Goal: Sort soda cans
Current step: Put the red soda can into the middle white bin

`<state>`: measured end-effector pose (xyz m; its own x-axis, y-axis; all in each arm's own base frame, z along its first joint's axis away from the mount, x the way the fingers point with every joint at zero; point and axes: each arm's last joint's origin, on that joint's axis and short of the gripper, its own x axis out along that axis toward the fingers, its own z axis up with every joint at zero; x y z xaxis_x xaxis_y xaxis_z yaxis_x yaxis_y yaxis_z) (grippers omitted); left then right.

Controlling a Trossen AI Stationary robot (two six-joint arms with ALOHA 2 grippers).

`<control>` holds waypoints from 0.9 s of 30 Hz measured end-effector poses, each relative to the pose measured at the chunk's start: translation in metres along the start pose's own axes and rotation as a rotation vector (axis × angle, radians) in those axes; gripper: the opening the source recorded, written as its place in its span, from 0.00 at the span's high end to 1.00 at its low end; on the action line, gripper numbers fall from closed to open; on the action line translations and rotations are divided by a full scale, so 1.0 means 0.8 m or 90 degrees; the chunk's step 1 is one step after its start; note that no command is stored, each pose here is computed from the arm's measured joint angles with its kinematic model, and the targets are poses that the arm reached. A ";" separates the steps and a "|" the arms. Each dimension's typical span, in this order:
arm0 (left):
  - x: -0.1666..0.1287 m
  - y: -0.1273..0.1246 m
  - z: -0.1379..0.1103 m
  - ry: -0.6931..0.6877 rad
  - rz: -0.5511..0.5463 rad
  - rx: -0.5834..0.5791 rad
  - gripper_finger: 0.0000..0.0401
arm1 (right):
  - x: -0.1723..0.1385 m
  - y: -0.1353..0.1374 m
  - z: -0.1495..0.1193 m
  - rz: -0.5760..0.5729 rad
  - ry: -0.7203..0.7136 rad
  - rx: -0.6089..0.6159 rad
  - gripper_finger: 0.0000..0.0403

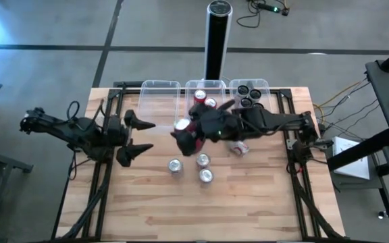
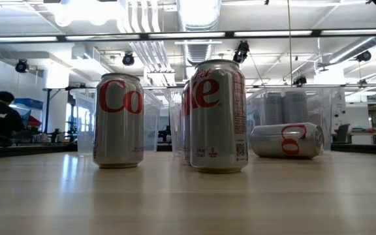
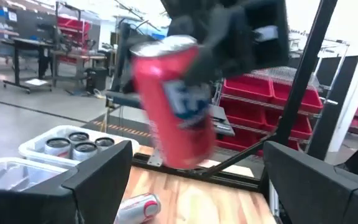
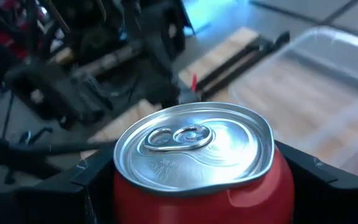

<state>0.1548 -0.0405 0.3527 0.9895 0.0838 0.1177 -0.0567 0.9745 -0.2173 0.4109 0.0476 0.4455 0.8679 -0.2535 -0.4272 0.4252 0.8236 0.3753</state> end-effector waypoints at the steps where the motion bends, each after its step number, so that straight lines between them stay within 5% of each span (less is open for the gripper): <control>1: 0.002 0.000 -0.002 0.001 0.002 0.000 0.14 | 0.002 -0.004 0.004 -0.003 -0.008 -0.005 0.26; 12: 0.015 0.007 0.011 -0.010 0.034 -0.002 0.14 | 0.017 -0.024 0.025 -0.013 -0.058 -0.018 0.26; 17: 0.034 0.026 0.001 0.021 0.072 -0.014 0.10 | 0.015 -0.017 0.035 0.041 -0.099 -0.024 0.26; 27: 0.072 0.042 -0.007 0.003 0.011 -0.025 0.06 | 0.035 -0.023 0.021 0.013 -0.101 -0.052 0.26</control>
<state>0.2107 -0.0042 0.3468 0.9890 0.0994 0.1098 -0.0682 0.9638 -0.2576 0.4318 0.0169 0.4407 0.9084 -0.3079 -0.2827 0.3906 0.8661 0.3118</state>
